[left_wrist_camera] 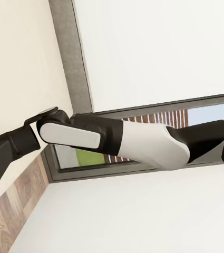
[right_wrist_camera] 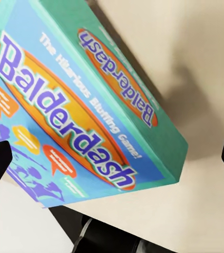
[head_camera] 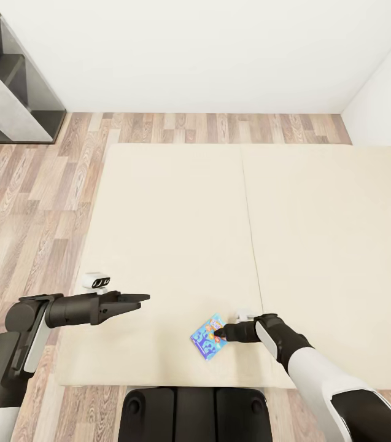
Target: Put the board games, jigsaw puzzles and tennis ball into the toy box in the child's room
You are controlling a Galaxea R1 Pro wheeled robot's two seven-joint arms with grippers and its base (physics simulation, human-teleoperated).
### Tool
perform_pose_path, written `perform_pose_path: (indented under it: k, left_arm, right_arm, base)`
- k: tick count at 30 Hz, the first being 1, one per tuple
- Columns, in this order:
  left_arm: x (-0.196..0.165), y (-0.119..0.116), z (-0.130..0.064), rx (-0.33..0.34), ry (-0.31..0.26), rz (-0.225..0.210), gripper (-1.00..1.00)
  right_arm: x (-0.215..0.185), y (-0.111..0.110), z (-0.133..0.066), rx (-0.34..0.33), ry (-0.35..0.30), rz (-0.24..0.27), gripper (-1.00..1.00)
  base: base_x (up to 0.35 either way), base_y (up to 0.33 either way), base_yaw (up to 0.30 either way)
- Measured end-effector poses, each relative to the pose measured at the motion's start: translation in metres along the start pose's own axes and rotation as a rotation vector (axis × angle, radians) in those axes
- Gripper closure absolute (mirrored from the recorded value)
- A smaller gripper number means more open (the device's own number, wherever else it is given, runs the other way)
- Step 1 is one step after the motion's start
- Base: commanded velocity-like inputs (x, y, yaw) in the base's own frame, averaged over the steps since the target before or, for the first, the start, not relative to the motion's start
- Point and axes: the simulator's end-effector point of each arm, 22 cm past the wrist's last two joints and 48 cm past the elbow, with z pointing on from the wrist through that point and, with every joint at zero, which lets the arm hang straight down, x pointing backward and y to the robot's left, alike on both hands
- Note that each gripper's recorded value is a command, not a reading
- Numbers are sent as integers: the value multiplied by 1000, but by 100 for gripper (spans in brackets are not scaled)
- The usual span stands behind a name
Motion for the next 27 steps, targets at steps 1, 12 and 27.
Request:
perform_pose_path:
  k: [1,12,27]
  left_arm:
    - [0,0,0,0,0,0,-100]
    - [0,0,0,1,0,0,-100]
    - [0,-1,1,4,-1,-1,-100]
  right_arm:
    - [0,0,0,0,-1,0,-100]
    - [-9,6,2,-8,-45,-18,-100]
    - [-8,15,5,-13,-43,-48,-100]
  base:
    - [0,0,0]
    - [0,0,0]
    - [0,0,0]
